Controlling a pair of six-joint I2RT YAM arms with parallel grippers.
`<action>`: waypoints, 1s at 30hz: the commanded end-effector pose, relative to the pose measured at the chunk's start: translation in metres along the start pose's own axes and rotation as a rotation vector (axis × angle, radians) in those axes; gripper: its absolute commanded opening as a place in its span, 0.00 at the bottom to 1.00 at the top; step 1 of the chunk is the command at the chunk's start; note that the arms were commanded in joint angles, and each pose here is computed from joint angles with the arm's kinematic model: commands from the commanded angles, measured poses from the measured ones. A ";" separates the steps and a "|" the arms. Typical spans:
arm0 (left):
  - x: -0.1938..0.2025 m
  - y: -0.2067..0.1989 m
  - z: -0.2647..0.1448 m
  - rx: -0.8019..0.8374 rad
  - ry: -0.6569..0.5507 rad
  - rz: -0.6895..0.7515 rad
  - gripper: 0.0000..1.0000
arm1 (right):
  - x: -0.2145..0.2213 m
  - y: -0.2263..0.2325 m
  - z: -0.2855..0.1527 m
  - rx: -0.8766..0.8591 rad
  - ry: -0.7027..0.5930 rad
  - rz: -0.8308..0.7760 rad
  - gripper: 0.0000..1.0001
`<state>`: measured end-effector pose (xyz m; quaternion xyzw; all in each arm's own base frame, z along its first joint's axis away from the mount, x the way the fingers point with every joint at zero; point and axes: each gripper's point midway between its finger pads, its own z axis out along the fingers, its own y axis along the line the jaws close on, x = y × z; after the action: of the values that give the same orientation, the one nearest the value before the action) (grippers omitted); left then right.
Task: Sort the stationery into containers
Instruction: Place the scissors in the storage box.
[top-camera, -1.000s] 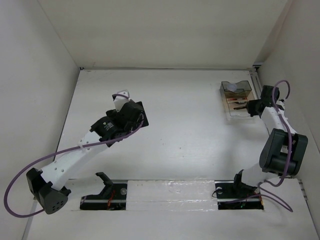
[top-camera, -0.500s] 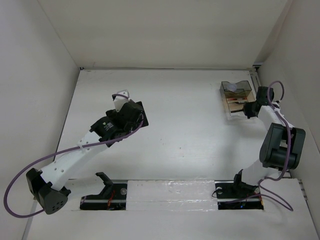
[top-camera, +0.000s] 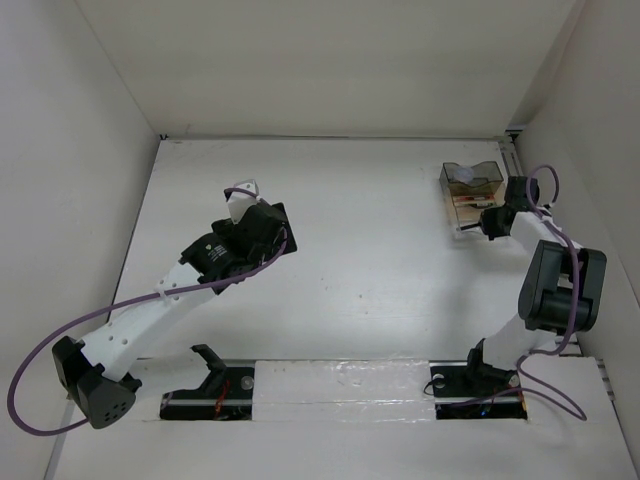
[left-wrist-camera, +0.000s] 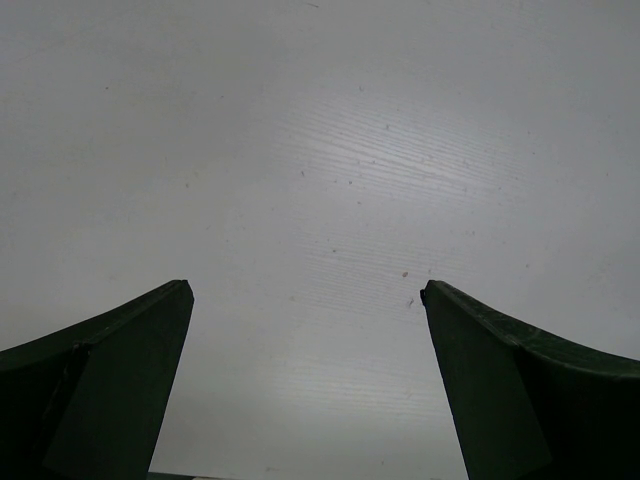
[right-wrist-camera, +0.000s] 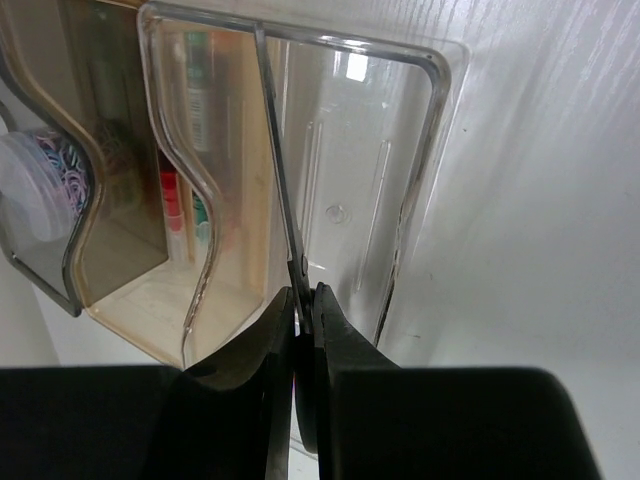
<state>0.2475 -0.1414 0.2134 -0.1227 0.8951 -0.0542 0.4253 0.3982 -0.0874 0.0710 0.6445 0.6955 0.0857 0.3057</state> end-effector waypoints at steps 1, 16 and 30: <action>0.000 0.004 0.002 -0.016 -0.008 0.001 1.00 | 0.005 0.001 0.006 -0.010 -0.005 0.003 0.00; 0.000 0.004 0.002 -0.016 -0.008 0.001 1.00 | 0.010 0.018 -0.004 -0.062 -0.008 -0.045 0.00; 0.001 -0.002 0.001 0.014 0.001 0.000 1.00 | 0.007 0.032 0.002 -0.077 -0.013 -0.223 0.00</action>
<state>0.2470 -0.1427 0.2131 -0.1214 0.8960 -0.0571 0.4234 0.4069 -0.0759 0.0715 0.5811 0.7456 0.0720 0.3180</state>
